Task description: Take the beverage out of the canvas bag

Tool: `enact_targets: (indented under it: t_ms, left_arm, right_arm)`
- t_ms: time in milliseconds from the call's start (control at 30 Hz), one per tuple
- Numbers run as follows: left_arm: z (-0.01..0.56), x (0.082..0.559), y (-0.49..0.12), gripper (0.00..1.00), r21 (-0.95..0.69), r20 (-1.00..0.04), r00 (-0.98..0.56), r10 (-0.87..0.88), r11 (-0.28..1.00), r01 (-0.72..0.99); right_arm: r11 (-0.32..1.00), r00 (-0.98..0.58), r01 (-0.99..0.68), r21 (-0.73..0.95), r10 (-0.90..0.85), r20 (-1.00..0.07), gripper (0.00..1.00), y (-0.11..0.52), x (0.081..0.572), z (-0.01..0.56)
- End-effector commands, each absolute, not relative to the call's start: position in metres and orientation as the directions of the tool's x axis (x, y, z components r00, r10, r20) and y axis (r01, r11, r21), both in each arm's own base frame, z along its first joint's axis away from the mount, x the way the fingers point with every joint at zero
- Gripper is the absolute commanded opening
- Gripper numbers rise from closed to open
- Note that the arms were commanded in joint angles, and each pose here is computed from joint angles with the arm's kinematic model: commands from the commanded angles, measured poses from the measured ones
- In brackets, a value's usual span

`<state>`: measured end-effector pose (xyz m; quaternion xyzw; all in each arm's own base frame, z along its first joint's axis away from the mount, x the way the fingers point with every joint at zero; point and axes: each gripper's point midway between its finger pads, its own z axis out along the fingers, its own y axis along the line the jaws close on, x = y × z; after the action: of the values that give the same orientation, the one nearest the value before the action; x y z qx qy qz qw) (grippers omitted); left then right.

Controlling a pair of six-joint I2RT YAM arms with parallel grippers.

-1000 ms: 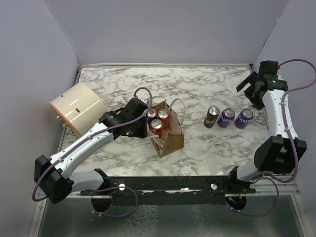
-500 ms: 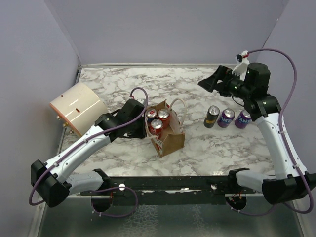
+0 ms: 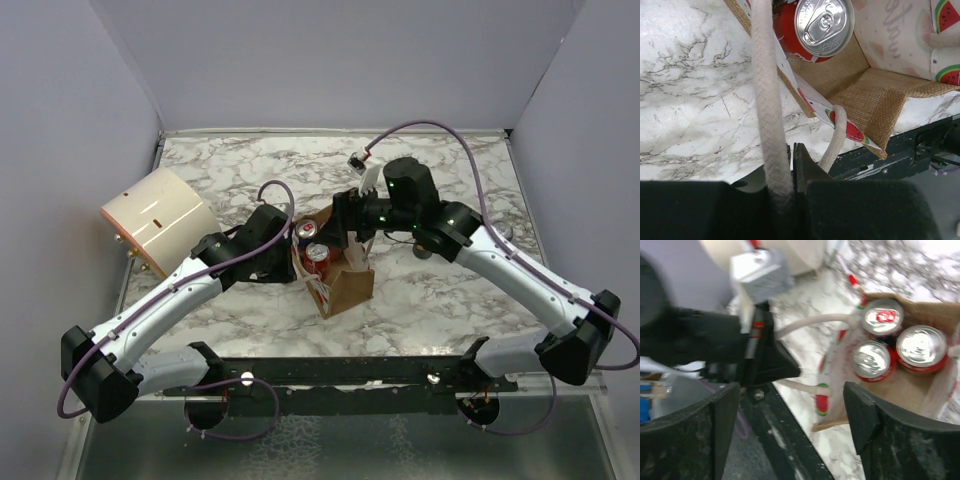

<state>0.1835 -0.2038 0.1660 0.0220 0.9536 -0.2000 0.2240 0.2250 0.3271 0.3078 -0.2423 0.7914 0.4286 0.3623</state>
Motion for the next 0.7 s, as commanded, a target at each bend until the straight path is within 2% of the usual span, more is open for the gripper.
enact_targets:
  t_ms: [0, 200, 433, 667]
  left_arm:
    - [0.171, 0.185, -0.197, 0.1, -0.375, -0.451, -0.887, -0.099, 0.923, 0.088]
    - [0.172, 0.188, -0.193, 0.1, -0.346, -0.455, -0.885, -0.095, 0.935, 0.078]
    - [0.172, 0.186, -0.19, 0.1, -0.356, -0.454, -0.881, -0.13, 0.933, 0.046]
    - [0.167, 0.186, -0.192, 0.1, -0.365, -0.441, -0.886, -0.14, 0.93, 0.035]
  right_arm:
    - [0.668, -0.701, -0.571, 0.477, -0.095, -0.707, 0.77, 0.327, 0.249, 0.259]
    - [0.752, -0.751, -0.527, 0.395, -0.195, -0.631, 0.71, 0.331, 0.261, 0.207]
    - [0.863, -0.793, -0.446, 0.238, -0.258, -0.552, 0.83, 0.323, 0.279, 0.165]
    - [0.897, -0.791, -0.414, 0.153, -0.271, -0.549, 0.87, 0.336, 0.271, 0.141]
